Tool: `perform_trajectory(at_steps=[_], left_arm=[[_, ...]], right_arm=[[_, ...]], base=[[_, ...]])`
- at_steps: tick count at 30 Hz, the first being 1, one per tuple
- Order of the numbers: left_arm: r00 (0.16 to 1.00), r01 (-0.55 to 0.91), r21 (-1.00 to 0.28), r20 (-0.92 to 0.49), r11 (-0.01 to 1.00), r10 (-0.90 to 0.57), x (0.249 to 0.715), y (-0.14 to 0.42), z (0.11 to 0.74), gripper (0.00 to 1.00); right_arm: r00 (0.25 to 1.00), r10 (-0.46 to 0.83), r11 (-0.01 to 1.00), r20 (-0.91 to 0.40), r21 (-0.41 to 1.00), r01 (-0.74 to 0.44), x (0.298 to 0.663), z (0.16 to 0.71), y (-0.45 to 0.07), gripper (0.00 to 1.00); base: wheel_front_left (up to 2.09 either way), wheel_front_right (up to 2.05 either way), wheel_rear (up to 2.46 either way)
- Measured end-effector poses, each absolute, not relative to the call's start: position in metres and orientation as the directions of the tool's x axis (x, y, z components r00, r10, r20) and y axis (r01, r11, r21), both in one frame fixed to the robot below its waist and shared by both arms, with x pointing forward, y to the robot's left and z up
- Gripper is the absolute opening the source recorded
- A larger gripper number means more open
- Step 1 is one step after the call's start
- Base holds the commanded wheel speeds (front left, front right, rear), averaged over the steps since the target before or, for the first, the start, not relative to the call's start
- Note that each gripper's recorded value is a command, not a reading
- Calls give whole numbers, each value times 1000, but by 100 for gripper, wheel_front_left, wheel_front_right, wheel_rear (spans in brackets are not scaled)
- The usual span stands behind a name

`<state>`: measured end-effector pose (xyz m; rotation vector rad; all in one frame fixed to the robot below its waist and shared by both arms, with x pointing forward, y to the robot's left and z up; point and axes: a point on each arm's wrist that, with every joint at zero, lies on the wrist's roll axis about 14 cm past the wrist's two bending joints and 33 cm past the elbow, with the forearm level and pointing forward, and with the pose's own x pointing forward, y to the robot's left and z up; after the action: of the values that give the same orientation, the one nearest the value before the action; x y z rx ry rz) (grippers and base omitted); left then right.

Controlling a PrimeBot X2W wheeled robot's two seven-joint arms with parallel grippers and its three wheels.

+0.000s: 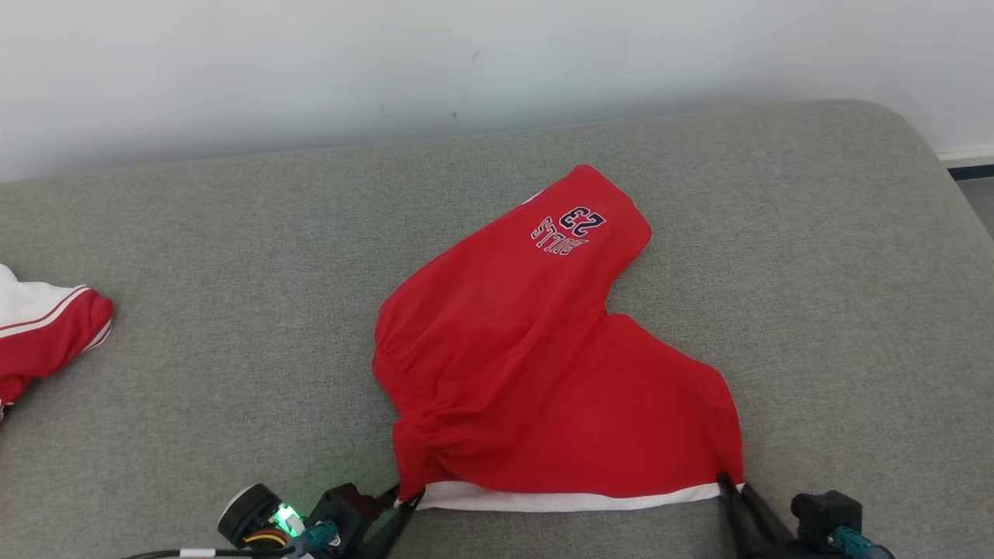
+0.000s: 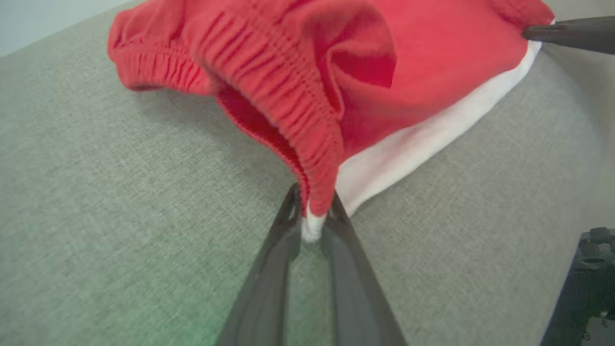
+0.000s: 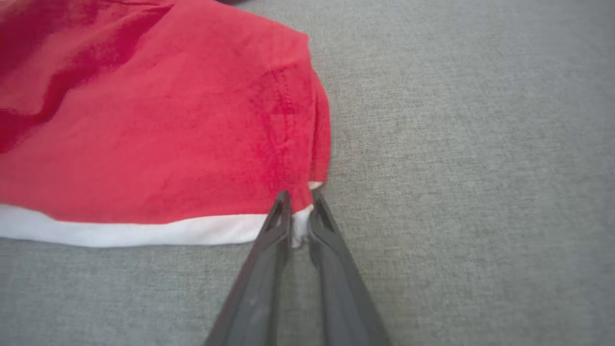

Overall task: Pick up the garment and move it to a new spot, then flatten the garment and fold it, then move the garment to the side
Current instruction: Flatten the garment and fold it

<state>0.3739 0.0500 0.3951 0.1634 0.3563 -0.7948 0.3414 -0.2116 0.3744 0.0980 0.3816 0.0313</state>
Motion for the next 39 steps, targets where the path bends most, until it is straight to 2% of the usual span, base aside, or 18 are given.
perform_trajectory(at_steps=[4, 9, 13, 18, 25, 27, 35, 39], left_arm=[[644, 714, -23, -371, 700, -669, 373, 49, 393, 0], [673, 693, -68, -295, 718, -678, 369, 48, 412, 0], [708, 677, -54, -225, 734, -670, 370, 51, 434, 0], [716, 690, -22, -123, 724, -687, 377, 46, 469, 0], [710, 698, 116, 8, 706, -704, 433, 45, 544, 0], [704, 690, 214, 26, 692, -710, 467, 45, 579, 0], [706, 656, 281, 99, 700, -701, 560, 36, 680, 0], [725, 610, 273, 186, 744, -663, 608, 43, 733, 0]], right_arm=[[924, 70, 994, -375, 106, -33, 343, 374, -206, 0], [945, 81, 994, -317, 93, -53, 344, 391, -209, 0], [958, 97, 992, -272, 104, -70, 347, 409, -207, 0], [974, 151, 983, -172, 134, -128, 371, 452, -193, 0], [979, 205, 972, -6, 121, -203, 436, 534, -187, 0], [974, 220, 969, 56, 100, -225, 473, 573, -188, 0], [953, 229, 959, 200, 119, -256, 581, 684, -188, 0], [940, 219, 955, 262, 139, -261, 628, 732, -185, 0]], base=[[0, 0, 0], [0, 0, 0], [0, 0, 0], [0, 0, 0], [0, 0, 0], [0, 0, 0], [0, 0, 0], [0, 0, 0]])
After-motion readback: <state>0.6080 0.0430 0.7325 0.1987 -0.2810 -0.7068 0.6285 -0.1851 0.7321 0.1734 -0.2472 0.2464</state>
